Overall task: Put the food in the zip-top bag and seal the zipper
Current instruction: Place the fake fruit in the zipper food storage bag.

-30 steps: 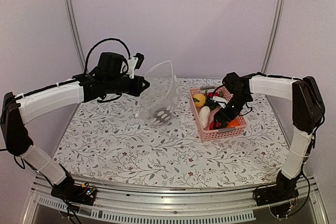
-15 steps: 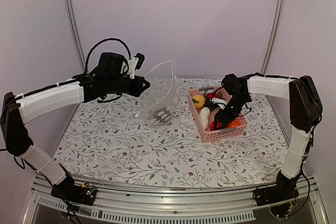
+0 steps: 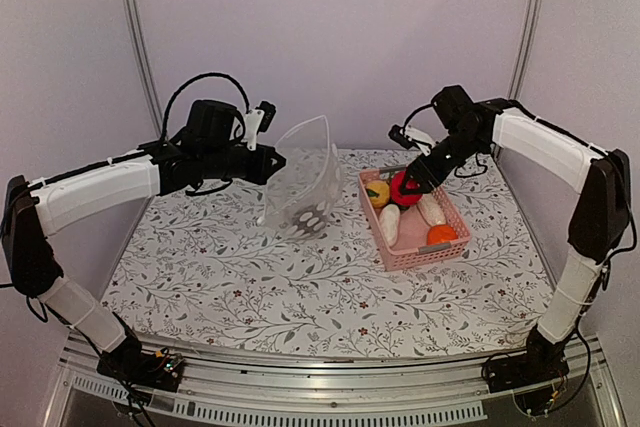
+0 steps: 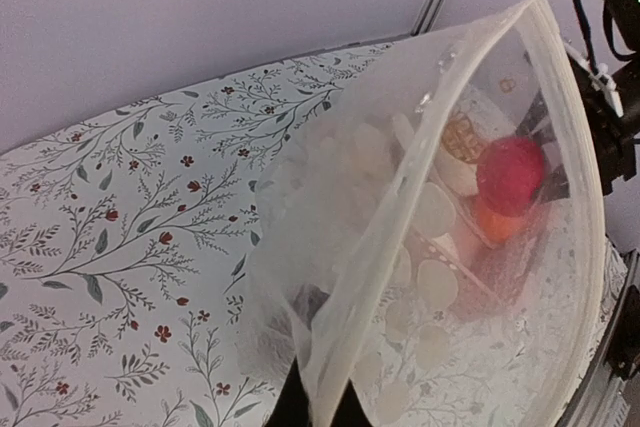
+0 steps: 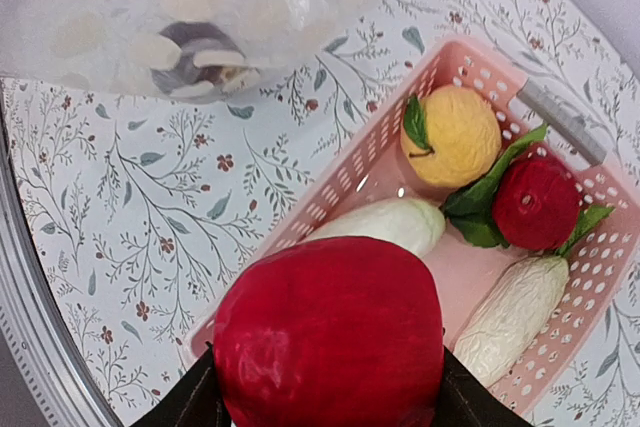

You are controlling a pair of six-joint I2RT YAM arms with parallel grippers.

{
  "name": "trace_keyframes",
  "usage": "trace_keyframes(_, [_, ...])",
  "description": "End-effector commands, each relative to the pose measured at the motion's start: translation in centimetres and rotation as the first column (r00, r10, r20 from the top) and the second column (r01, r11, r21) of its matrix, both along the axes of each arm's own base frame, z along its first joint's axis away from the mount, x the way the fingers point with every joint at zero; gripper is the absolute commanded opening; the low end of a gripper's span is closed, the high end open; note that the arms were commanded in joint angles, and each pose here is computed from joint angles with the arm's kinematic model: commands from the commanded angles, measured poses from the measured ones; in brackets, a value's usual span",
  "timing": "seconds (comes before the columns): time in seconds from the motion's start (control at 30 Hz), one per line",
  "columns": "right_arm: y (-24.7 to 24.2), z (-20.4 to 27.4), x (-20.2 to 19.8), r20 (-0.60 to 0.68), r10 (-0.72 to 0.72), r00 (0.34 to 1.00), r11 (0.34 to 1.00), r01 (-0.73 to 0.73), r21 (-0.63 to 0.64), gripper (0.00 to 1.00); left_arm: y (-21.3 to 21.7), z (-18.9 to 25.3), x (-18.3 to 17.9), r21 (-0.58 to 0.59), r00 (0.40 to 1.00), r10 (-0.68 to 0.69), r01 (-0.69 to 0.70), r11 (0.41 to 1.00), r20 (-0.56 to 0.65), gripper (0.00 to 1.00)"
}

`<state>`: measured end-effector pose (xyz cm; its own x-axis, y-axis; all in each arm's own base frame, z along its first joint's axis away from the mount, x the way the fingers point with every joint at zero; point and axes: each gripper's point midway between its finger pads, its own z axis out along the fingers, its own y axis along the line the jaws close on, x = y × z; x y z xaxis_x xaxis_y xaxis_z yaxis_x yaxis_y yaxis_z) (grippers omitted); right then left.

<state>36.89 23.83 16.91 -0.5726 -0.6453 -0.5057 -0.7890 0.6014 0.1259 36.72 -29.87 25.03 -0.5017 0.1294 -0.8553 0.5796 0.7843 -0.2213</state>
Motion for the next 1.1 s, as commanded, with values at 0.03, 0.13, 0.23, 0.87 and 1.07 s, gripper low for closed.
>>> trace_keyframes(0.03, [4.5,10.5,-1.6,0.232,0.144,0.962,0.968,-0.185,0.17,0.43,-0.3,0.5,-0.2,0.008,1.0,-0.015,0.015,1.0,0.006,0.0])
trace_keyframes(0.13, [7.1,14.3,-3.4,0.313,0.201,0.928,0.926,-0.284,0.249,0.43,-0.4,0.6,-0.3,-0.008,1.0,-0.023,0.023,1.0,-0.001,0.0])
trace_keyframes(0.23, [9.8,17.1,-5.9,0.387,0.269,0.882,0.867,-0.397,0.302,0.43,-0.4,0.6,-0.2,-0.013,1.0,-0.024,0.024,1.0,-0.005,0.0])
trace_keyframes(0.87, [19.2,17.5,-6.3,0.47,0.334,0.817,0.845,-0.48,0.233,0.46,0.0,1.6,-0.4,-0.016,1.0,-0.018,0.019,1.0,0.019,0.0])
trace_keyframes(1.07, [19.6,15.1,-3.5,0.46,0.267,0.847,0.908,-0.381,0.174,0.5,0.0,1.9,-0.5,-0.025,1.0,-0.021,0.021,0.999,0.018,0.0])
